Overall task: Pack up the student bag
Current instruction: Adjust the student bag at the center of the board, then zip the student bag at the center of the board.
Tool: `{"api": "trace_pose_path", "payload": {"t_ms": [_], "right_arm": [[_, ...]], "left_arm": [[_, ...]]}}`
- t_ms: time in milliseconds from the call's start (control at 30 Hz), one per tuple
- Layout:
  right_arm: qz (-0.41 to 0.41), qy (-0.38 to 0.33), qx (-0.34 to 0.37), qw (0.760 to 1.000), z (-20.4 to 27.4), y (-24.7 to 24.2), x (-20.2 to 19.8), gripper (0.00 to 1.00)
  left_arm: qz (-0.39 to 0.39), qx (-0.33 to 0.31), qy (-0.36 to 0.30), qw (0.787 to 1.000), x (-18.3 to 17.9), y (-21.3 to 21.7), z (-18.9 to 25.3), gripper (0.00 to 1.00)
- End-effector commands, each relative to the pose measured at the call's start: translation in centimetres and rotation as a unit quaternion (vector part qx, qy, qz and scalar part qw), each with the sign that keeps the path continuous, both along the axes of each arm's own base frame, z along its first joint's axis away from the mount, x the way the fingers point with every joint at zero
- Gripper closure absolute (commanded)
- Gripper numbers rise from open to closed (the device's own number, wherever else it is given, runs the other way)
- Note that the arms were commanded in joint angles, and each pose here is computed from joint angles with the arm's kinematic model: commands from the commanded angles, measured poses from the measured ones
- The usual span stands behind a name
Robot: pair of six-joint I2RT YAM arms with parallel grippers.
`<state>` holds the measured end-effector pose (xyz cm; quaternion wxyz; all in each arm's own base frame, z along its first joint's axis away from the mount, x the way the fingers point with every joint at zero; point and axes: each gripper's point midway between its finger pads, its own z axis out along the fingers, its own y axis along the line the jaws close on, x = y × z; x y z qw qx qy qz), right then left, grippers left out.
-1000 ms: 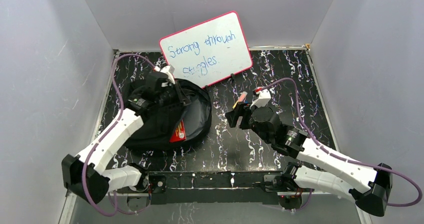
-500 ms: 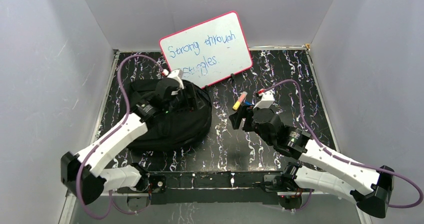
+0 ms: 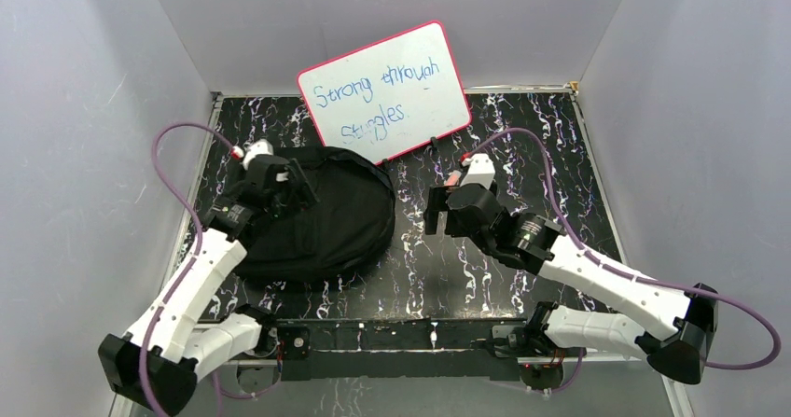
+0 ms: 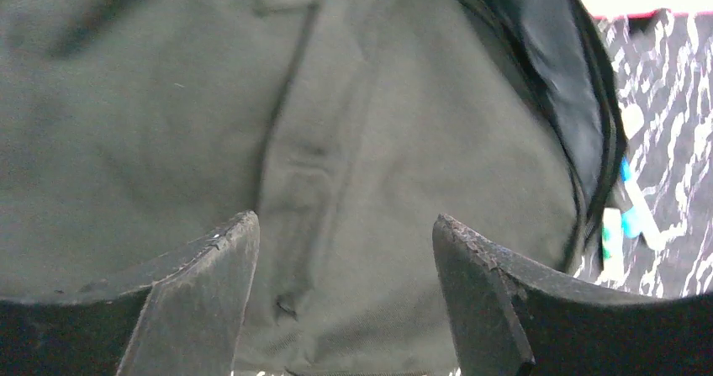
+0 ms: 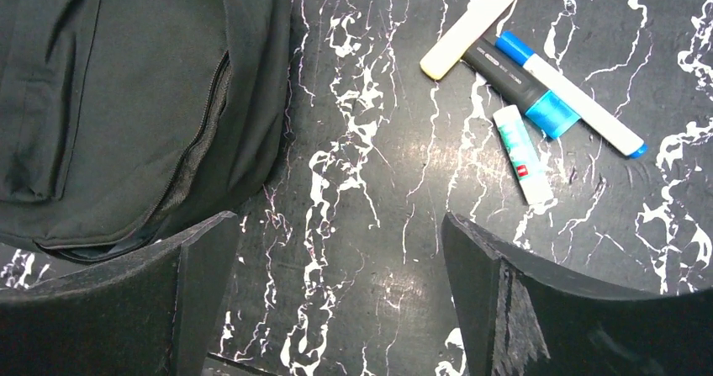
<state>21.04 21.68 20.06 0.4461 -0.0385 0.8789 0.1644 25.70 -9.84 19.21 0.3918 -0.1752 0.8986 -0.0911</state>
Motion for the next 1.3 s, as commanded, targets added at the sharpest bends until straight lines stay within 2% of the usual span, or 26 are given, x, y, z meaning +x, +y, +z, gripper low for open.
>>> {"api": "trace_pose_path", "payload": {"t_ms": [0,67,167,267,533,767,1067,1267], "right_arm": [[0.035,-0.013,-0.011,0.999,1.5,0.8,0.1,0.01],[0.068,-0.009,-0.005,0.998,1.4,2.0,-0.2,0.01],[0.113,0.003,0.002,0.994,1.2,3.6,-0.8,0.01],[0.118,0.016,0.008,0.993,0.8,4.1,-1.1,0.01],[0.145,0.016,0.028,0.989,1.1,5.4,-1.5,0.01],[0.165,0.013,0.024,0.986,1.6,6.6,-1.1,0.01],[0.19,0.022,0.026,0.981,1.3,8.6,-0.8,0.01],[0.19,0.015,0.018,0.982,1.5,9.1,-0.2,0.01]], "left_arm": [[0.016,-0.043,0.002,0.999,1.4,2.7,-0.6,0.27],[0.004,-0.062,0.003,0.998,2.3,2.7,-0.9,0.27],[-0.008,-0.056,0.024,0.998,3.5,2.7,-2.4,0.27],[-0.022,-0.058,0.04,0.997,4.5,2.3,-3.4,0.26],[-0.017,-0.075,0.015,0.997,8.5,3.7,-2.7,0.25],[-0.052,-0.119,0.011,0.992,11.0,2.6,-3.9,0.26],[-0.09,-0.17,0.017,0.981,12.3,0.5,-4.6,0.36],[-0.095,-0.175,0.034,0.979,11.9,0.3,-5.8,0.36]]}}
